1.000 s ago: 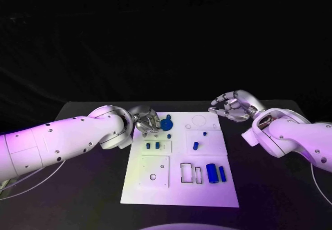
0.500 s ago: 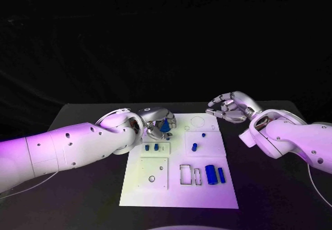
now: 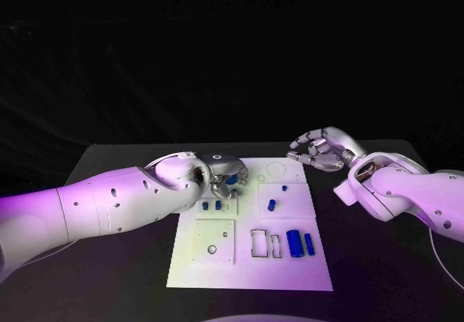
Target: Assemble the parts on the task board
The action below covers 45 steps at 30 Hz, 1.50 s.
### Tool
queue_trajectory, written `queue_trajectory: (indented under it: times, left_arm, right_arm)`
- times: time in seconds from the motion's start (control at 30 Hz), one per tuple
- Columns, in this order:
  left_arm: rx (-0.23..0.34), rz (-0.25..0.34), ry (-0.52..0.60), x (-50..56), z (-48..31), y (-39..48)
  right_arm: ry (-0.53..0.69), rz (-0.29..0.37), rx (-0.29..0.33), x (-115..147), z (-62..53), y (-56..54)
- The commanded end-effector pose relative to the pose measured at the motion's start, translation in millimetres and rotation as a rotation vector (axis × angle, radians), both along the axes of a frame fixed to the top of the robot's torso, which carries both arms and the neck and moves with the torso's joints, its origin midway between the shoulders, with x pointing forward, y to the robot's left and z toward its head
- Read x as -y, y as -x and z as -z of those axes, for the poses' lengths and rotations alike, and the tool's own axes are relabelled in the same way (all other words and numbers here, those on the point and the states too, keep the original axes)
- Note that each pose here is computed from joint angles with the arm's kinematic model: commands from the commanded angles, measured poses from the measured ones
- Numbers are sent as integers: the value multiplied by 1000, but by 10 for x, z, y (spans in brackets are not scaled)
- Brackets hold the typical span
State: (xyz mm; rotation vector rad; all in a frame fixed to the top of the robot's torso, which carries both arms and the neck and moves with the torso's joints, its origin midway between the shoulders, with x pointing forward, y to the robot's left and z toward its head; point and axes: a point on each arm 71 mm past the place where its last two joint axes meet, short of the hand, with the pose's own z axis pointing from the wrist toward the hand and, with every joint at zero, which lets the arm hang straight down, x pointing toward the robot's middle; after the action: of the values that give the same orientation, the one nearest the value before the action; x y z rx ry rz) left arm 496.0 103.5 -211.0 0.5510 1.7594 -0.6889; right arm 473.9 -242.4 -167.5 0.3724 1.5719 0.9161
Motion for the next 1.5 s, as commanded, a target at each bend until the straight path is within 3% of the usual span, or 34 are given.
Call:
queue_trajectory:
  times: [0.03, 0.67, 1.5]
  left_arm:
    - [-6, -11, -90, -2, 58, -14]
    - [-8, -48, -126, -22, 122, -68]
    - [-4, -37, -85, 26, 138, -54]
  right_arm:
    - [6, -14, 14, -20, -6, 8]
    - [7, -15, 15, -24, -7, 9]
    - [9, -17, 13, -33, -4, 6]
